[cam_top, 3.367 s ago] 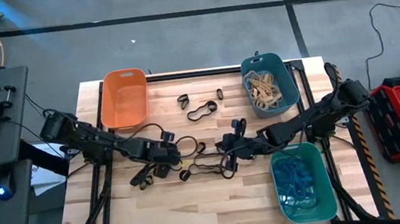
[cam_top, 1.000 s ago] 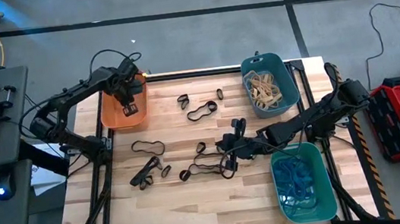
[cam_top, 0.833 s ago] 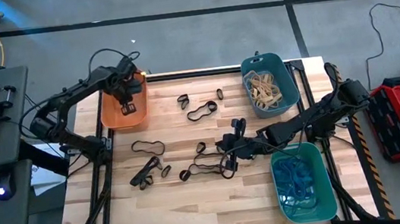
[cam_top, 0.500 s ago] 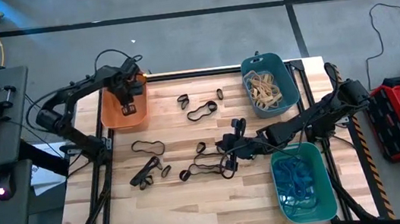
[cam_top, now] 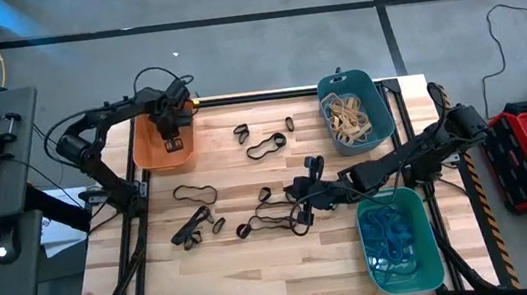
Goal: Sort rubber bands into baskets
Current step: Put the black rubber band into the orange bin
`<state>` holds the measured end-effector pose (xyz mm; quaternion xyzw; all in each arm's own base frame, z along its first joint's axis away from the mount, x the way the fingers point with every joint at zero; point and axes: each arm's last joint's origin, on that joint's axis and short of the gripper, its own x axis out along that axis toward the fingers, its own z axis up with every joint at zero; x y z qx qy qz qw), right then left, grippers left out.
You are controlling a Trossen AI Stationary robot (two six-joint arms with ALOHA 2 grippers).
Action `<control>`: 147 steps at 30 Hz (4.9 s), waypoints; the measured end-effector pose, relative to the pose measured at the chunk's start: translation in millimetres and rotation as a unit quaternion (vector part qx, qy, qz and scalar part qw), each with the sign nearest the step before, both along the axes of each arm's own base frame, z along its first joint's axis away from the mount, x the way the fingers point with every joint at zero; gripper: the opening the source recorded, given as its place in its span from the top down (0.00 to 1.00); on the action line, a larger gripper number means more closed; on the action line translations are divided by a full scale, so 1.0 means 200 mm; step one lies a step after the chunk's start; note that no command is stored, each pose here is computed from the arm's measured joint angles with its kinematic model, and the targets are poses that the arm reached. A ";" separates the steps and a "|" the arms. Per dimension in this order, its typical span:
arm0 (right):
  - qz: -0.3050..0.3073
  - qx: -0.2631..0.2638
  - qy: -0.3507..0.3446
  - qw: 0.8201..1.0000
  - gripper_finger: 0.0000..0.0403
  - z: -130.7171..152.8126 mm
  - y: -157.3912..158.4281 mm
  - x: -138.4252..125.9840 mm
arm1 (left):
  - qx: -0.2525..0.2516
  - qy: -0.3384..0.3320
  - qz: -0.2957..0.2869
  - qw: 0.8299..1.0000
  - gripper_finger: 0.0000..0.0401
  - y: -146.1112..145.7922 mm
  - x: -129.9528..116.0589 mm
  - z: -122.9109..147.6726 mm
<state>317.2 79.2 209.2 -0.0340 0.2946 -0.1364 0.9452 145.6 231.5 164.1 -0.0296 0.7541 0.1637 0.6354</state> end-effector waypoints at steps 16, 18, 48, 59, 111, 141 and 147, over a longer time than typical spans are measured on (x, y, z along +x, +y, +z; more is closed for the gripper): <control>0.000 0.000 0.000 1.000 1.00 0.00 0.00 0.00 | 0.120 -0.077 0.019 0.990 0.61 -0.22 -0.01 0.37; 0.000 0.000 0.000 1.000 1.00 0.00 0.00 0.00 | 0.127 -0.093 0.025 0.987 0.61 -0.27 -0.02 0.42; -0.002 0.011 -0.003 1.000 1.00 0.00 0.01 0.00 | -0.035 -0.236 -0.168 0.956 0.61 -1.20 0.15 0.58; -0.001 0.012 -0.002 1.000 1.00 0.00 0.01 0.00 | -0.054 -0.202 -0.201 0.957 0.60 -1.47 0.34 0.40; 0.010 0.014 -0.002 1.000 1.00 0.00 0.04 -0.01 | -0.081 -0.196 -0.107 0.971 0.99 -1.45 0.28 0.14; 0.010 0.014 -0.002 1.000 1.00 0.00 0.04 -0.01 | 0.035 -0.338 -0.029 0.940 1.00 -1.19 0.22 0.81; 0.010 0.014 -0.002 1.000 1.00 0.00 0.04 -0.01 | 0.082 -0.305 0.032 0.948 1.00 -1.00 0.17 0.87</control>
